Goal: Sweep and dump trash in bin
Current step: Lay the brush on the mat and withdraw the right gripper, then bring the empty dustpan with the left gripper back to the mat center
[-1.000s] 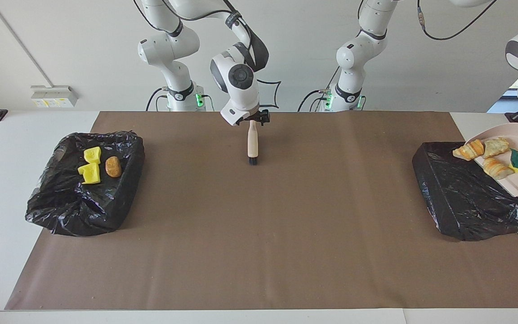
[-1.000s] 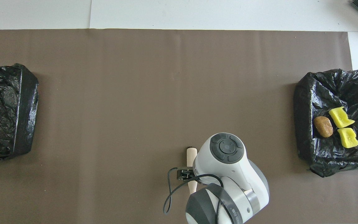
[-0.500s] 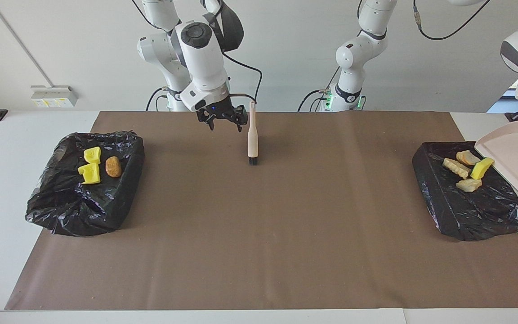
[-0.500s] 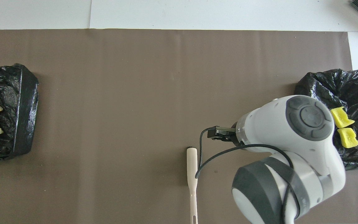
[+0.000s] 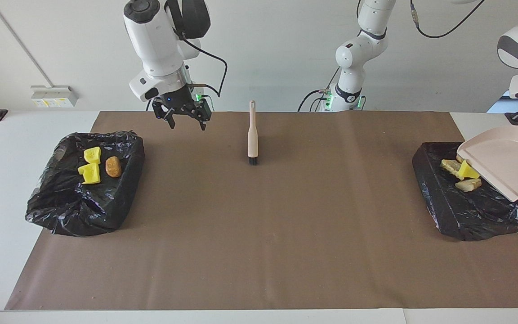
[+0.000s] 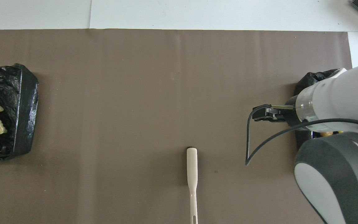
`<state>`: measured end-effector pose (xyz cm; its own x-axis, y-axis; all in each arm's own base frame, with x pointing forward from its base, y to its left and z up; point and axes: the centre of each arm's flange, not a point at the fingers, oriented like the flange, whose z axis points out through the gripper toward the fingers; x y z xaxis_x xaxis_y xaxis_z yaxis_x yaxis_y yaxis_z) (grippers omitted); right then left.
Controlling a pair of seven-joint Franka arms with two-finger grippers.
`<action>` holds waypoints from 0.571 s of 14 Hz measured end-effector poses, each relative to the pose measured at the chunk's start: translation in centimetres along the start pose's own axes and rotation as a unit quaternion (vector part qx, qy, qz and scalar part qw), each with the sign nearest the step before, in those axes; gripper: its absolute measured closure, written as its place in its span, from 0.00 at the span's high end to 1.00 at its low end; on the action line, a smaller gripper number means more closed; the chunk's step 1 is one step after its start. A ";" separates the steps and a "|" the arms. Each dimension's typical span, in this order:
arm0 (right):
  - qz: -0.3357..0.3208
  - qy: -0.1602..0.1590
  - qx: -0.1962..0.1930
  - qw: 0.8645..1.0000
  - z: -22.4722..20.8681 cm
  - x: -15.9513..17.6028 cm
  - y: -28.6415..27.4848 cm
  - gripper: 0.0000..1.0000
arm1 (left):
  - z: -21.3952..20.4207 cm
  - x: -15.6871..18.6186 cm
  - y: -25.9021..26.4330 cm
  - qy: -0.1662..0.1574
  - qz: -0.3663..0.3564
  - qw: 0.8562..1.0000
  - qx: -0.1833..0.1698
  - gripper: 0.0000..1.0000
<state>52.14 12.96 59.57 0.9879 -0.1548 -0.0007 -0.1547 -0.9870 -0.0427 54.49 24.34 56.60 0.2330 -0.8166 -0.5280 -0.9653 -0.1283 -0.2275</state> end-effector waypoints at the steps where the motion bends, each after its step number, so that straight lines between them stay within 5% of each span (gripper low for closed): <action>1: 0.008 0.008 -0.004 1.000 -1.7 0.3 1.0 1.00 | -0.2 0.9 0.0 0.024 -0.008 1.000 -0.006 0.33; 8: 0.045 0.034 0.001 0.998 -6.8 1.7 12.3 1.00 | -2.9 8.0 -0.3 0.155 -0.160 0.973 -0.059 0.33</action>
<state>51.87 0.28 65.82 0.9675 -0.2448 0.0634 -0.2420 -0.9691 -0.0479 56.32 16.19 54.80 0.4950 -0.8523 -0.1690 -0.8601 -0.4530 -0.2346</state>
